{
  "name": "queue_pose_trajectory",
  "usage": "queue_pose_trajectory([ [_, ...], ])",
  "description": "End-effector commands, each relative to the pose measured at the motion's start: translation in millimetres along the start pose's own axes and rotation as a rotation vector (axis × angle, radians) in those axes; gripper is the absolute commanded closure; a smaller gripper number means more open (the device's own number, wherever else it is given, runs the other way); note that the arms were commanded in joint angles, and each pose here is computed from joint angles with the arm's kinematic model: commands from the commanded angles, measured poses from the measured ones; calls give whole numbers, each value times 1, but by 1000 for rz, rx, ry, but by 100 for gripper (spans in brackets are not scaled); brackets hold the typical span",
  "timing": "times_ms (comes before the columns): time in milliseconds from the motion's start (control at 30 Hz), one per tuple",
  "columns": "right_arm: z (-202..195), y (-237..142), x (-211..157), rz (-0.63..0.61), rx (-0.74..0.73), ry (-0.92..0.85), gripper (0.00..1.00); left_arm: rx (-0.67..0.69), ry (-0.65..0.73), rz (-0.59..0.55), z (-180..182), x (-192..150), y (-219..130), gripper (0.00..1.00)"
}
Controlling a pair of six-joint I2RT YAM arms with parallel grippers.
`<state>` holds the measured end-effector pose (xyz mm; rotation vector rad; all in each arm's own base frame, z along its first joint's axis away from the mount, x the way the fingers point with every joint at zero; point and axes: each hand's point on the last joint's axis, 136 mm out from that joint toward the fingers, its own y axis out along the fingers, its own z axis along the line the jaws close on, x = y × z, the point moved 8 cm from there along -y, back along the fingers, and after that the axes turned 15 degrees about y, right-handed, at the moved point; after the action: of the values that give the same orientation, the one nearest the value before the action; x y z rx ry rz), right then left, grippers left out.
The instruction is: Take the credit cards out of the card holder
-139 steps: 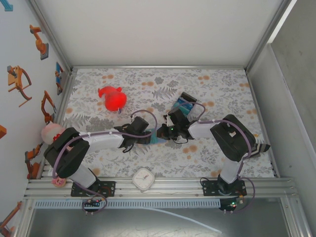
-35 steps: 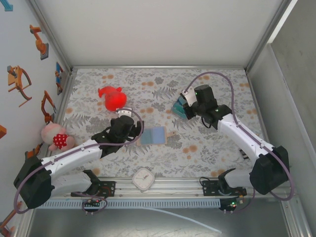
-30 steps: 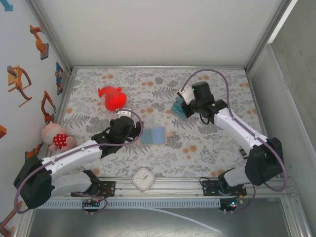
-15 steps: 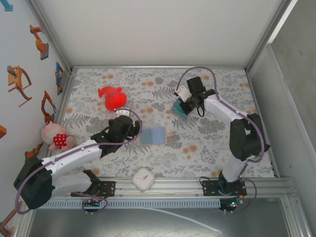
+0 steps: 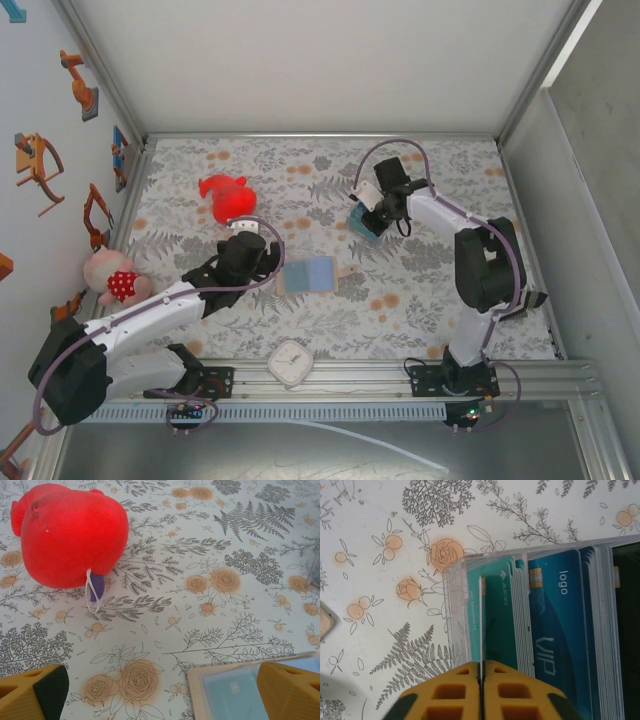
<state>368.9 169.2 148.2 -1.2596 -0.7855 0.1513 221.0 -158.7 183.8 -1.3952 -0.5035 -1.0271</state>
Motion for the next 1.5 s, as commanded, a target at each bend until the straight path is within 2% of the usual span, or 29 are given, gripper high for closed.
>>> queue_pose_trajectory([
  [0,-2,-1,3,23,21,10,73,-3,-24,-2,2,-2,-1,3],
  [133,1,-16,7,-7,20,22,67,-3,-27,2,3,-1,-1,3],
  [300,3,-49,14,-103,-24,84,66,12,-66,-6,8,-2,-3,3],
  [433,8,-76,14,-167,-71,200,66,49,-122,8,18,-6,-2,3],
  [633,40,-90,0,-194,-118,320,65,121,-206,20,32,-14,-1,3],
  [867,116,-71,-11,-187,-45,323,64,245,-308,41,48,-26,-3,3],
  [1133,190,-23,-9,-112,14,331,58,381,-386,59,66,-44,-15,3],
  [1300,222,7,-4,-33,24,303,48,437,-423,51,75,-52,-26,3],
  [1467,240,30,-3,26,36,268,46,486,-442,26,84,-56,-38,3],
])
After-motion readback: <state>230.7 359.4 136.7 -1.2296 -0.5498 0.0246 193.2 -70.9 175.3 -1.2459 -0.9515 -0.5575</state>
